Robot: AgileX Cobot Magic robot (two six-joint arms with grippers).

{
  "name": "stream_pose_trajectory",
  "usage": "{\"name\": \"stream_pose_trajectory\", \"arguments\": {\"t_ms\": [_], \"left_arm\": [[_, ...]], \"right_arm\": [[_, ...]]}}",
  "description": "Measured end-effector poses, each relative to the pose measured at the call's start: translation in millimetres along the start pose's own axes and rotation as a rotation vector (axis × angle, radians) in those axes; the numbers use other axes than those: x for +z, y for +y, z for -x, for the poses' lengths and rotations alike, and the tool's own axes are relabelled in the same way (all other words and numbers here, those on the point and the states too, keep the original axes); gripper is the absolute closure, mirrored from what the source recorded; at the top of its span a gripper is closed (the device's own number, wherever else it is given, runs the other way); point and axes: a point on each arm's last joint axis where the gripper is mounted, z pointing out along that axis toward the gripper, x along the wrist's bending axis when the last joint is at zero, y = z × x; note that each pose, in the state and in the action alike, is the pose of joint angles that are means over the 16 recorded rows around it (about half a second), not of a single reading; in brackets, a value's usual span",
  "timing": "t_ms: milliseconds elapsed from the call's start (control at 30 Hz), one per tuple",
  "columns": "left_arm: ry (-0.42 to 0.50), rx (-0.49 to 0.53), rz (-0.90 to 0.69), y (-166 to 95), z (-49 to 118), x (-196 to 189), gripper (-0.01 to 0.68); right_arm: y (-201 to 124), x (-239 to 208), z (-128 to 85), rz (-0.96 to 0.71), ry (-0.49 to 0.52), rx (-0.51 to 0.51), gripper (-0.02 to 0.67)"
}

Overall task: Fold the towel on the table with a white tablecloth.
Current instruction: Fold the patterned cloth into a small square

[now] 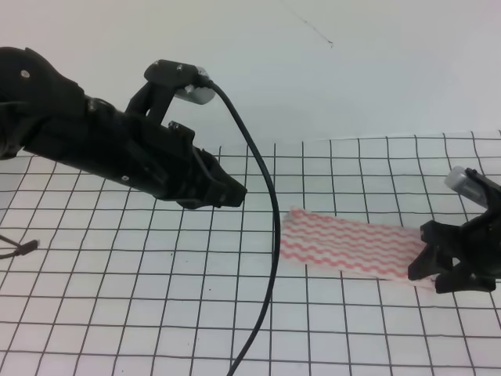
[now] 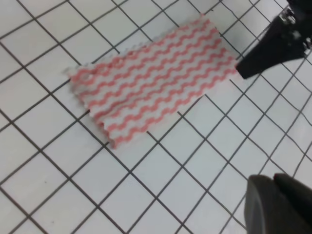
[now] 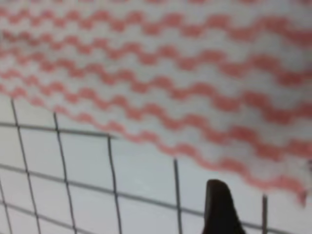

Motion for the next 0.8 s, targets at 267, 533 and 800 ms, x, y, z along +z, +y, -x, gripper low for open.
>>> {"name": "stream_pose_trajectory", "arguments": {"t_ms": [267,533,800], "left_arm": [[-0.015,0.005,-0.013,-1,1.3,0,0.674],[-0.017,0.005,-0.016,-1,1.5,0,0.674],[-0.018,0.004,-0.016,-1,1.6,0,0.674]], "right_arm": [[3,12,5,0.009,0.004,0.036,0.263],[6,15,4,0.038,0.030,0.041,0.308],[9,15,4,0.068,0.041,0.022,0.428]]}}
